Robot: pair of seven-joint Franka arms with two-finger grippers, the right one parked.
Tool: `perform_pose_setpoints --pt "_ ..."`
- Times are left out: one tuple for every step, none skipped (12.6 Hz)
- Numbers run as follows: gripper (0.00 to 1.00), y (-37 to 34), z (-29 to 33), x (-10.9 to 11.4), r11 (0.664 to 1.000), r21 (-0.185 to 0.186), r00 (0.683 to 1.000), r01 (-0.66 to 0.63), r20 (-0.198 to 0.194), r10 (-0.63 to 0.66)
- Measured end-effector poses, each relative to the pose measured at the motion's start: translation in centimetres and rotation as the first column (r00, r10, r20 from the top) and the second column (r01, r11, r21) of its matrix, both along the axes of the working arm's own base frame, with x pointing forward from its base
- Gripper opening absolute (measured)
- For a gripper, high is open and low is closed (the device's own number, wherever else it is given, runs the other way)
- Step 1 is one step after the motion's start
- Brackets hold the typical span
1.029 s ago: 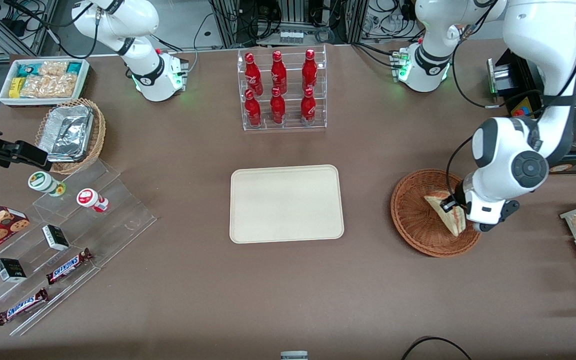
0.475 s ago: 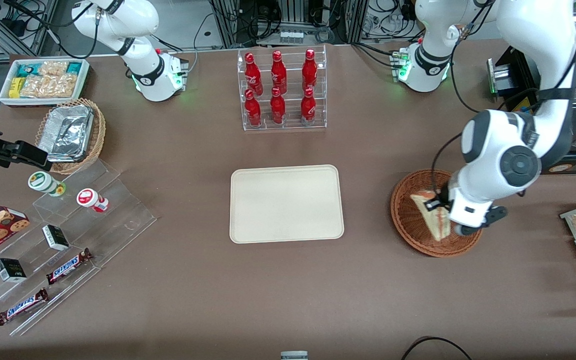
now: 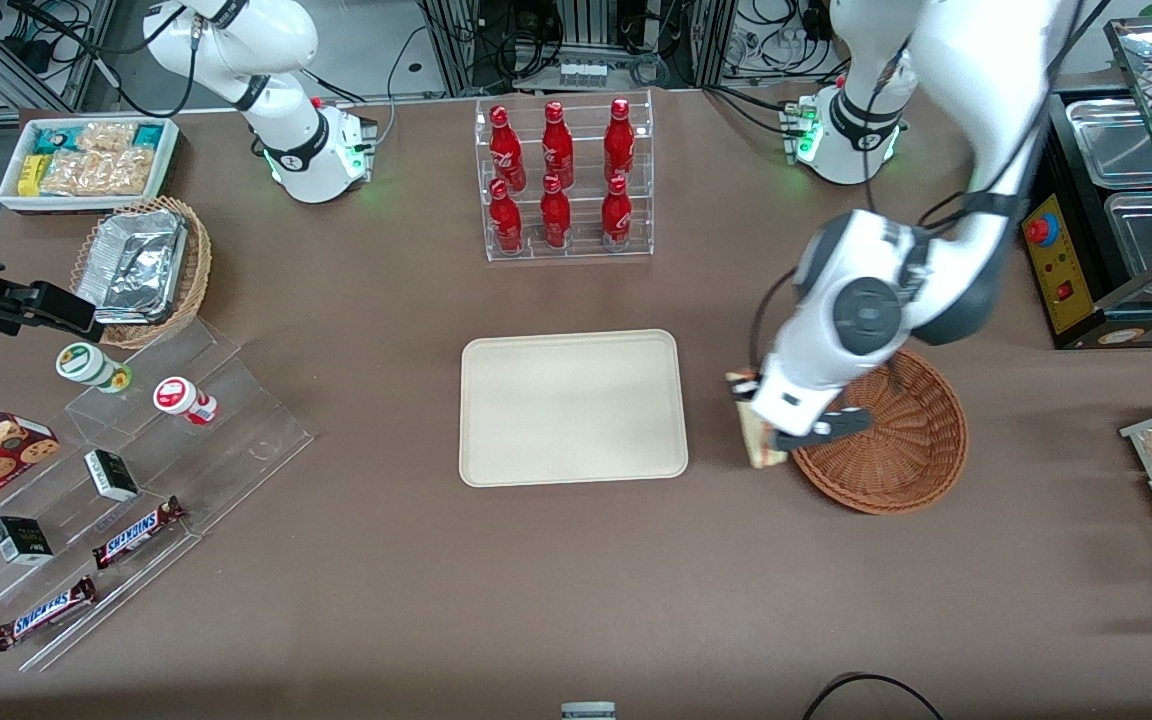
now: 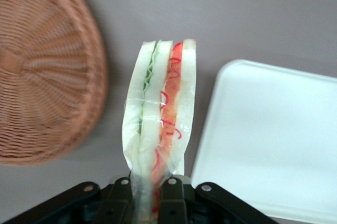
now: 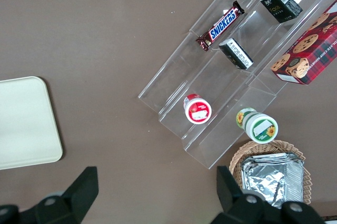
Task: Place sandwich from basket to tray
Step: 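Lift the sandwich and carry it with the left gripper over the beige tray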
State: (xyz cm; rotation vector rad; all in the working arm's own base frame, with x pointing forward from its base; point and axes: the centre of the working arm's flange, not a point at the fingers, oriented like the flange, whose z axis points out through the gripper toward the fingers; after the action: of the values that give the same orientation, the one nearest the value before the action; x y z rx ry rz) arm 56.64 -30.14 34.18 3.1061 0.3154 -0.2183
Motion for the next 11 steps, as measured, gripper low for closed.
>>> perform_pose_setpoints --pt "0.15 -2.8 -0.8 -0.7 0.999 -0.003 0.999 0.032 -0.007 -0.032" --pt "0.15 -5.3 -1.7 -1.2 0.998 -0.008 0.998 0.061 -0.012 -0.061" --pt "0.15 -7.5 -2.4 -1.6 0.996 -0.015 0.996 0.084 -0.014 -0.084" --pt "0.15 -9.7 -3.0 -2.0 0.995 -0.020 0.995 0.094 -0.014 -0.095" --pt "0.15 -11.8 -3.5 -2.6 0.996 -0.020 0.996 0.088 -0.015 -0.089" --pt "0.15 -13.7 -4.2 -3.2 0.996 -0.014 0.996 0.083 -0.014 -0.083" --pt "0.15 -15.6 -4.9 -3.9 0.997 -0.008 0.997 0.079 -0.012 -0.079" --pt "0.15 -17.3 -5.5 -4.6 0.997 -0.006 0.997 0.074 -0.011 -0.074" --pt "0.15 -19.0 -6.1 -5.1 0.998 -0.003 0.998 0.070 -0.006 -0.070" --pt "0.15 -20.3 -6.7 -5.6 0.998 0.003 0.998 0.066 -0.003 -0.066" --pt "0.15 -21.5 -7.3 -6.1 0.998 0.015 0.998 0.062 -0.004 -0.062"
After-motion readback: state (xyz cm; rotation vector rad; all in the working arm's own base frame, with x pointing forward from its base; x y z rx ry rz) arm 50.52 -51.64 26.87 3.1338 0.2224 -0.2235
